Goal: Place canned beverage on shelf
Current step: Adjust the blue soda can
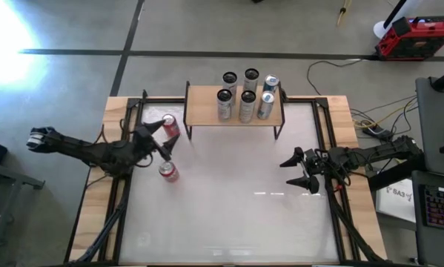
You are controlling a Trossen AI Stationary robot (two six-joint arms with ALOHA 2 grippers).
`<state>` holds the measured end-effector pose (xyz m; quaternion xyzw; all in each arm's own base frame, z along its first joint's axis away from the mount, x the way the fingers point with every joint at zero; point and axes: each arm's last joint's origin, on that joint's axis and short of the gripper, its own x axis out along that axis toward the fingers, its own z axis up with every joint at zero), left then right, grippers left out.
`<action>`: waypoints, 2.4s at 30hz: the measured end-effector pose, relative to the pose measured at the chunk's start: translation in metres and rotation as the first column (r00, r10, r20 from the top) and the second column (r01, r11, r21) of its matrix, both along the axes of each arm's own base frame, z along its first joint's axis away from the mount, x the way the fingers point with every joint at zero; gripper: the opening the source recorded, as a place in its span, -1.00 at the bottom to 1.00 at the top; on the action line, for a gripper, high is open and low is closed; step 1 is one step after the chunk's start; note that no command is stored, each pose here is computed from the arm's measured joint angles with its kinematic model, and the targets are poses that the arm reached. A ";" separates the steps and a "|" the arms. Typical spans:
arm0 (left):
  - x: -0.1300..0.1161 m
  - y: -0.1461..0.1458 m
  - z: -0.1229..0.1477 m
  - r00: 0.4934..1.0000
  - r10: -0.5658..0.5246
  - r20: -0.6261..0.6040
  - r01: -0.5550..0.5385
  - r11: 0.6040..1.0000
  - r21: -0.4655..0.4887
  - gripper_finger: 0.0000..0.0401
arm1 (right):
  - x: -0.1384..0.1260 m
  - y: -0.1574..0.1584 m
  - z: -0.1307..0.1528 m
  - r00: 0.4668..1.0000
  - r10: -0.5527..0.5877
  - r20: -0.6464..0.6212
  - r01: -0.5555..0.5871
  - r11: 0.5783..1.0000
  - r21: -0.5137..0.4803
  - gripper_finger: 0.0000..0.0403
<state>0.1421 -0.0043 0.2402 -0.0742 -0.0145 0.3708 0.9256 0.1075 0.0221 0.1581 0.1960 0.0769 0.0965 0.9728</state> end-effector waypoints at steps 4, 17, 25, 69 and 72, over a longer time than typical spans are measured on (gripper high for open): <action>-0.013 0.003 -0.017 0.999 0.000 0.043 0.001 1.000 -0.010 0.99 | 0.000 0.000 0.000 1.000 0.000 0.000 0.000 1.000 0.000 0.84; -0.046 0.013 -0.055 0.987 0.042 0.155 -0.042 0.999 -0.003 0.99 | 0.000 0.000 0.000 1.000 0.000 0.000 0.000 1.000 0.000 0.84; -0.056 0.015 -0.057 0.984 0.058 0.167 -0.063 0.998 0.025 0.99 | 0.000 0.000 0.000 1.000 0.000 0.000 0.000 1.000 0.000 0.84; -0.057 0.017 -0.064 0.989 0.145 0.039 -0.148 0.985 0.083 0.99 | 0.000 0.000 0.006 0.997 0.003 0.074 0.002 0.998 -0.070 0.84; -0.057 0.017 -0.064 0.989 0.145 0.039 -0.148 0.985 0.083 0.99 | 0.001 -0.002 0.014 0.989 -0.087 0.120 0.073 0.990 0.119 0.84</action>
